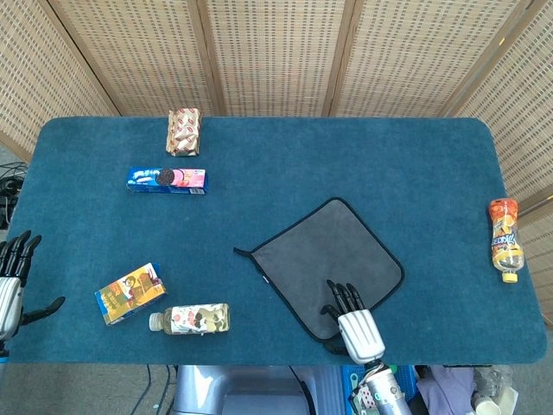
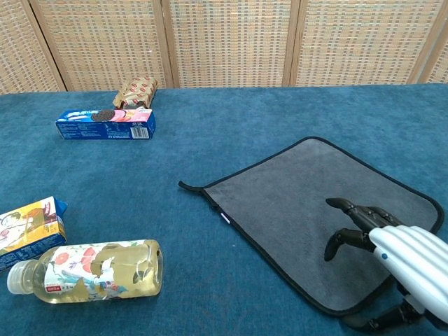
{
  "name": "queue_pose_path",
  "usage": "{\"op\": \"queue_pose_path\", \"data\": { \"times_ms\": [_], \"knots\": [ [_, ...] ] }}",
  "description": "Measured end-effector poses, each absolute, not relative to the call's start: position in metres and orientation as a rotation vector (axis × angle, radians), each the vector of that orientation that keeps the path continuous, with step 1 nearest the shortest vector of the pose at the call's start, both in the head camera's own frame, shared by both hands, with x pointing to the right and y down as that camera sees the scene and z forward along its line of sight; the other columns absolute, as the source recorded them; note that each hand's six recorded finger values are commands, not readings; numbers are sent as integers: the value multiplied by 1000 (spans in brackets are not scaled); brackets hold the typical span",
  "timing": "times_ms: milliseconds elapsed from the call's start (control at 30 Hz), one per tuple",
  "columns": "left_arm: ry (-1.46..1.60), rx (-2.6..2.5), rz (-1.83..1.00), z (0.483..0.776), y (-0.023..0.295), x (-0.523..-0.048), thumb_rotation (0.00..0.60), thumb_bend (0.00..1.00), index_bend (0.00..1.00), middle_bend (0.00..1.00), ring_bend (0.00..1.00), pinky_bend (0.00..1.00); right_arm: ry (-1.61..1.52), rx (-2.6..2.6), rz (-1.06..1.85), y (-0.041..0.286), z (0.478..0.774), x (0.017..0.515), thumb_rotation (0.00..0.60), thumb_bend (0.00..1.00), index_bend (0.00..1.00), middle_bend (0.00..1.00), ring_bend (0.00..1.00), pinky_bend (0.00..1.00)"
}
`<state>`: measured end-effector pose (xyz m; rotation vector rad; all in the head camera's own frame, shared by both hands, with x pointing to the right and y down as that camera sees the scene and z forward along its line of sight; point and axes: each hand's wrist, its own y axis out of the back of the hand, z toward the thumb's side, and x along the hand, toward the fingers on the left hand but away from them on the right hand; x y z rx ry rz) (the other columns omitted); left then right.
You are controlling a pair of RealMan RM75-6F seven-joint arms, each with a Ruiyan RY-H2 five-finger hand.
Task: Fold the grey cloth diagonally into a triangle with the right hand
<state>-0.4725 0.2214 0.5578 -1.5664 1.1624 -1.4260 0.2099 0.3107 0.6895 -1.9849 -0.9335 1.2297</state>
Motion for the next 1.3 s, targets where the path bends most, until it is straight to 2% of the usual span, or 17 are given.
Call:
{"op": "queue_pose_path", "data": {
  "times_ms": [233, 600, 933, 1300],
  "knots": [
    [1159, -1568, -1422, 558, 222, -472, 600, 152, 0, 0, 0, 0, -938, -1973, 1240, 309, 686, 215, 600, 163, 380, 0, 0, 0],
    [1162, -1567, -1417, 557, 221, -471, 600, 153, 0, 0, 0, 0, -920, -1988, 1243, 311, 691, 211, 600, 333, 380, 0, 0, 0],
    [1166, -1568, -1414, 557, 221, -472, 600, 153, 0, 0, 0, 0, -917, -1992, 1238, 311, 693, 209, 600, 340, 392, 0, 0, 0],
    [1175, -1565, -1406, 555, 221, -472, 600, 153, 0, 0, 0, 0, -944, -1972, 1227, 309, 693, 209, 600, 340, 538, 78, 0, 0]
  ]
}}
